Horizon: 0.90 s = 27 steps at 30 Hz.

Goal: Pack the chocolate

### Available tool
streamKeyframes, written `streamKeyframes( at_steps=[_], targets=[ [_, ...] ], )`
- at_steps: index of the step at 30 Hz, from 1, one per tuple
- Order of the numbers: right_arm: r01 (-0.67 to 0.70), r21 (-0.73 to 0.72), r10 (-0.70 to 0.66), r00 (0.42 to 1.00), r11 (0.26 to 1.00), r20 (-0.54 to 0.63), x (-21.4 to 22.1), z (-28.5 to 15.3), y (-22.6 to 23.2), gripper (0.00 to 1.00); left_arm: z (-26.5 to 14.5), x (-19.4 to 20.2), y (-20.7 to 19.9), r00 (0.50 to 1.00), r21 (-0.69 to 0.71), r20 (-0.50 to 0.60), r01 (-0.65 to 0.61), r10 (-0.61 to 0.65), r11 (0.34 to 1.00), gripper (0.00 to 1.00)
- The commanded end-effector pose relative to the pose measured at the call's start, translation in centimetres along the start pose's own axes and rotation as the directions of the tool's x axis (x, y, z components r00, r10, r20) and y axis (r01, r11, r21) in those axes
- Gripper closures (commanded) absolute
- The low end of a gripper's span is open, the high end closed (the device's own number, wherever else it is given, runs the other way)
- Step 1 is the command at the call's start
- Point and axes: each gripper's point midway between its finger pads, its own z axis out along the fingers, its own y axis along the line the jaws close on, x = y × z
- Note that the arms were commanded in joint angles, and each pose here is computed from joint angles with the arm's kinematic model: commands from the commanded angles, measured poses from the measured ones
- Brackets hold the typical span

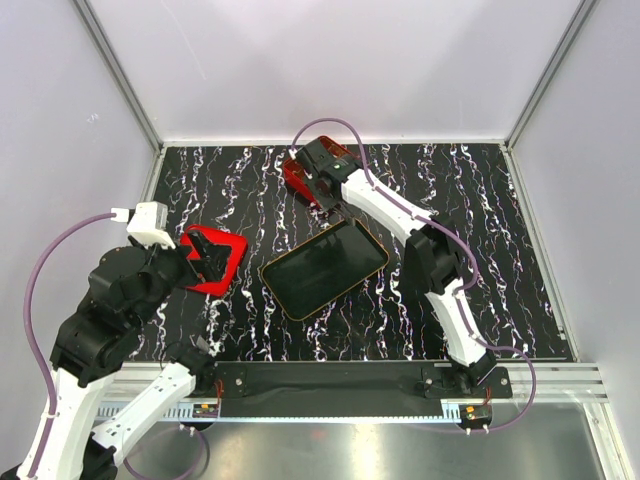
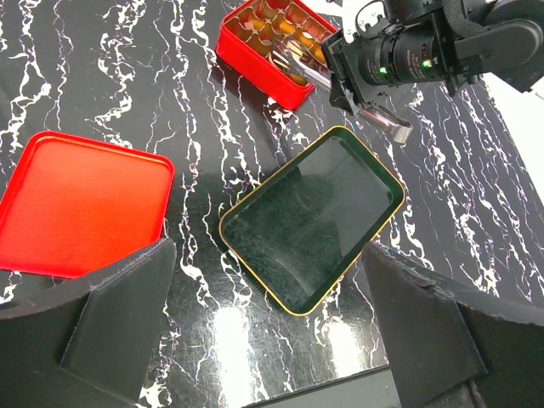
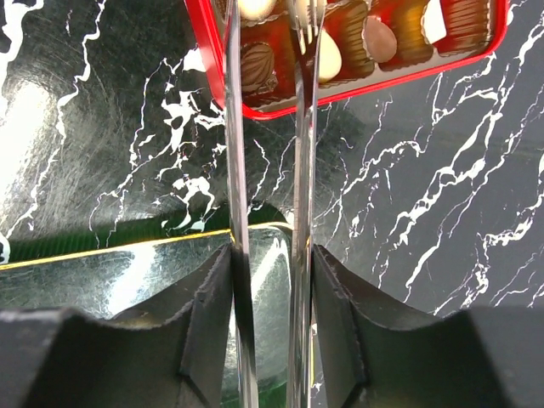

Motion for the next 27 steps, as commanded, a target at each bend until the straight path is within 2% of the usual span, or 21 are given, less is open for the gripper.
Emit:
streamKeyframes(
  at_steps=[1, 10, 15, 16, 18, 19, 20, 22, 23, 27],
  targets=[
    [-0.014, 0.034, 0.012, 0.998, 0.999, 0.063, -2.0, -0.1, -1.0, 0.53, 0.2, -1.2, -0.2, 0.999, 0.008, 0.051, -0.005, 0.005, 1.0, 0.01],
    [-0.029, 0.073, 0.019, 0.99, 0.997, 0.139, -4.4, -2.7, -2.7, 0.5, 0.2, -1.3, -0.5, 0.999, 0.015, 0.048, -0.002, 0.002, 1.0, 0.01],
    [-0.059, 0.089, 0.042, 0.983, 0.994, 0.177, -4.8, -7.1, -4.5, 0.52, 0.1, -2.2, -0.9, 0.999, 0.023, 0.055, -0.001, 0.0, 1.0, 0.01],
    [-0.062, 0.095, 0.048, 0.988, 0.993, 0.144, -3.5, -7.1, -4.5, 0.52, 0.1, -2.3, -1.0, 0.998, 0.024, 0.057, -0.001, 0.0, 1.0, 0.01],
    [-0.097, 0.117, 0.076, 0.982, 0.988, 0.171, -3.0, -9.8, -5.9, 0.52, -0.1, -2.6, -1.1, 0.998, 0.029, 0.062, 0.0, -0.002, 1.0, 0.01],
    [-0.096, 0.129, 0.078, 0.987, 0.987, 0.138, -1.1, -9.3, -6.0, 0.52, -0.1, -2.5, -1.1, 0.998, 0.029, 0.06, 0.0, -0.001, 1.0, 0.01],
    [-0.127, 0.141, 0.102, 0.98, 0.982, 0.174, -1.0, -11.5, -7.1, 0.52, -0.1, -2.6, -1.1, 0.998, 0.031, 0.061, 0.001, -0.003, 1.0, 0.01],
    [-0.148, 0.152, 0.126, 0.982, 0.977, 0.144, 1.5, -11.0, -7.9, 0.52, 0.1, -2.2, -1.0, 0.998, 0.029, 0.055, 0.003, -0.005, 1.0, 0.01],
    [-0.169, 0.169, 0.139, 0.974, 0.971, 0.176, 1.8, -12.4, -9.1, 0.52, 0.2, -2.0, -1.0, 0.999, 0.032, 0.051, 0.006, -0.007, 0.999, 0.01],
    [-0.176, 0.24, 0.149, 0.981, 0.955, 0.126, 6.3, -10.2, -11.6, 0.5, 1.0, -0.8, -1.1, 1.0, 0.041, 0.02, 0.014, -0.015, 0.999, 0.01]
  ],
)
